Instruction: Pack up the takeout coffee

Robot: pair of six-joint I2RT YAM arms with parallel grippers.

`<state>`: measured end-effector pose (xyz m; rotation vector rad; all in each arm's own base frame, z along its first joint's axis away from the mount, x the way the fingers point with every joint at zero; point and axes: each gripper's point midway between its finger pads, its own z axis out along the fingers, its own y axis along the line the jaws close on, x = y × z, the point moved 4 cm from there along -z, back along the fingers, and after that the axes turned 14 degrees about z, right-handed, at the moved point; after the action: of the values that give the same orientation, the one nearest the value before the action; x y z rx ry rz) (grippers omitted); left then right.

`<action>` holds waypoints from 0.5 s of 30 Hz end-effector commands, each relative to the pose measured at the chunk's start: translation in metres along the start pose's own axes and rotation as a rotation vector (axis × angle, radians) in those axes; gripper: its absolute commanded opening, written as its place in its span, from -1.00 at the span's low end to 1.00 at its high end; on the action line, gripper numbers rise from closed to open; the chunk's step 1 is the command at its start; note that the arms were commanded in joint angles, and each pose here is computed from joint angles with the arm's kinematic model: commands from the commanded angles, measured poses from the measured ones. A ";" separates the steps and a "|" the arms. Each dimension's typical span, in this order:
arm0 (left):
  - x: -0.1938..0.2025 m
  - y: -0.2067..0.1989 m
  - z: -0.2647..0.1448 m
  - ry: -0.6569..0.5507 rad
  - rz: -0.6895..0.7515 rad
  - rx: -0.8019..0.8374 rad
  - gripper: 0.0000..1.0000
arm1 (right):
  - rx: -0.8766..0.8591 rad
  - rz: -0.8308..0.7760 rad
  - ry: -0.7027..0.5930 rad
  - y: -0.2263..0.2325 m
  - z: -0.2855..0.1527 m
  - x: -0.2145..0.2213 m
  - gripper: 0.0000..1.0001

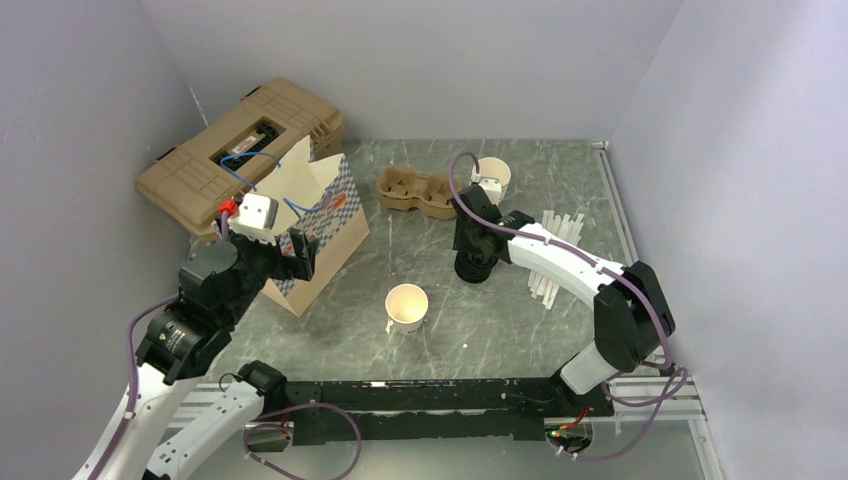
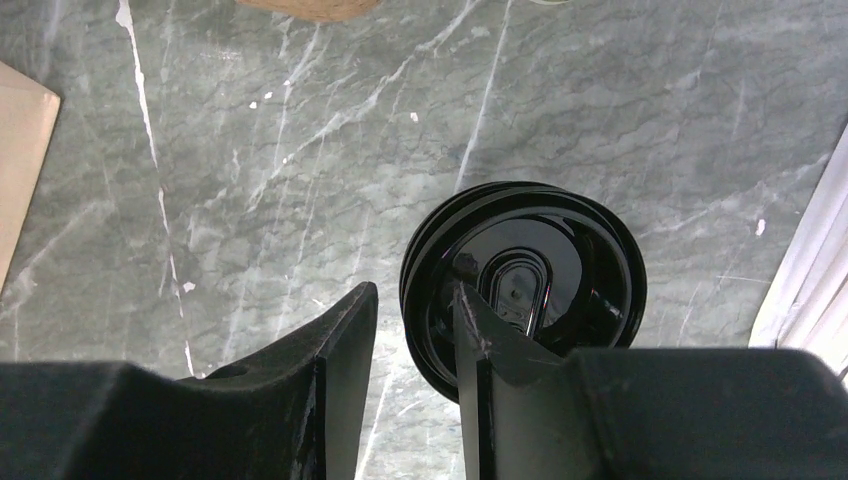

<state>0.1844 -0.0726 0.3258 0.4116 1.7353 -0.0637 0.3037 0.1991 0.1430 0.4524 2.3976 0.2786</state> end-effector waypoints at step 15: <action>-0.006 -0.001 0.000 -0.026 -0.019 0.007 0.99 | -0.028 0.035 -0.017 0.004 0.002 -0.005 -0.52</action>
<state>0.1844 -0.0726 0.3258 0.4116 1.7353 -0.0637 0.3051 0.1979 0.1388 0.4642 2.3989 0.2775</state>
